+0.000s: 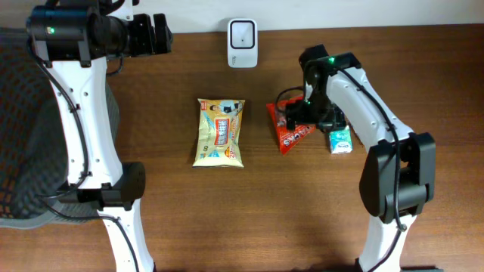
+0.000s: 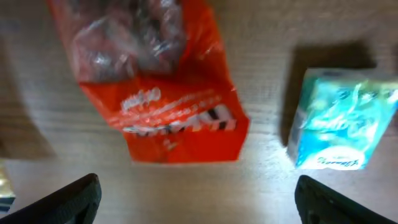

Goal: Scan the item barcode

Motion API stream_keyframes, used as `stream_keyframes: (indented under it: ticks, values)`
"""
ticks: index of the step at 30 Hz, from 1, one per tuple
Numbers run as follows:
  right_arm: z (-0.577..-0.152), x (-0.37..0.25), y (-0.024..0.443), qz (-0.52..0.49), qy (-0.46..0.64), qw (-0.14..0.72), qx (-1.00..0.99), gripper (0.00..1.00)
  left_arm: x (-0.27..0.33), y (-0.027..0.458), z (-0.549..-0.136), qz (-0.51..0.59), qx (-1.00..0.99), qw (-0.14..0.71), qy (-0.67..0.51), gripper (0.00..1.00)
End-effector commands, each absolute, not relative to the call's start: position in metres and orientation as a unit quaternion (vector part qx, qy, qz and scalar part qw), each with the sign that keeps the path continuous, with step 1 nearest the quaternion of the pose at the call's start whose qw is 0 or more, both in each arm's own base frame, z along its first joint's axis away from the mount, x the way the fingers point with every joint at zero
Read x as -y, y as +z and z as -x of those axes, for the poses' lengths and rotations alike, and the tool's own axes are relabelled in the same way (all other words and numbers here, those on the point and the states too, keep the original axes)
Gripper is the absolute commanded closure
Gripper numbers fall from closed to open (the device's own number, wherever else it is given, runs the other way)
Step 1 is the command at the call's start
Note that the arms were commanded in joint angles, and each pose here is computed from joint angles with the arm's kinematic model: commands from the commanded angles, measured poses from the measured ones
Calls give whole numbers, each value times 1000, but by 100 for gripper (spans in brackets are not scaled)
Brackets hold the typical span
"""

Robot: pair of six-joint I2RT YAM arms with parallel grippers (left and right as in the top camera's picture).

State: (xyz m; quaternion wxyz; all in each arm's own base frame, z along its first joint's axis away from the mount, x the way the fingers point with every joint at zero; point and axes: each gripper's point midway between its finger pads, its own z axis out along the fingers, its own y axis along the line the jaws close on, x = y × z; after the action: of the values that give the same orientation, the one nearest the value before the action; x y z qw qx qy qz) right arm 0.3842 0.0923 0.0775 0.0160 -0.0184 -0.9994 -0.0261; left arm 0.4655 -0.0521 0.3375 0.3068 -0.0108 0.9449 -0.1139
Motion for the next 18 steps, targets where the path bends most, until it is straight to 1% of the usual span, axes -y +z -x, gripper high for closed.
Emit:
stream_keyframes:
  ticks: [1, 2, 5, 6, 8, 9, 10, 11, 12, 13, 15, 17, 18]
  values:
    - [-404, -83, 86, 41, -97, -12, 994, 1, 52, 348, -461, 12, -940, 319, -119, 1]
    - [-407, -104, 85, -12, -171, -21, 985, 1, 52, 348, -461, 12, -940, 319, -118, 1]
    - [-407, -119, 51, -18, -192, -35, 981, 1, 52, 348, -461, 12, -940, 319, -119, 1]
    - [-407, -127, 40, -14, -217, -44, 975, 1, 52, 348, -461, 12, -940, 319, -119, 1]
    - [-407, -130, 28, -10, -226, -51, 973, 0, 52, 348, -461, 12, -940, 319, -118, 1]
    - [-407, -130, 24, -11, -226, -54, 972, 36, 52, 348, -461, 12, -940, 319, -118, 1]
    - [-407, -130, 24, -11, -226, -55, 972, 57, 52, 348, -461, 12, -940, 319, -119, 1]
    - [-407, -129, 25, -11, -226, -55, 973, 65, 52, 348, -461, 12, -940, 319, -119, 1]
    - [-409, -128, 27, -10, -223, -57, 973, 83, 52, 348, -461, 12, -940, 319, -119, 1]
    - [-412, -125, 32, -9, -213, -58, 975, 96, 52, 348, -461, 12, -940, 319, -119, 1]
    - [-425, -107, 57, -4, -155, -68, 986, 96, 52, 348, -461, 12, -940, 319, -118, 1]
    - [-439, -79, 98, 4, -65, -91, 994, 96, 52, 348, -461, 13, -940, 319, -118, 1]
    - [-442, -60, 119, 27, -10, -101, 994, 96, 52, 348, -461, 12, -940, 319, -118, 1]
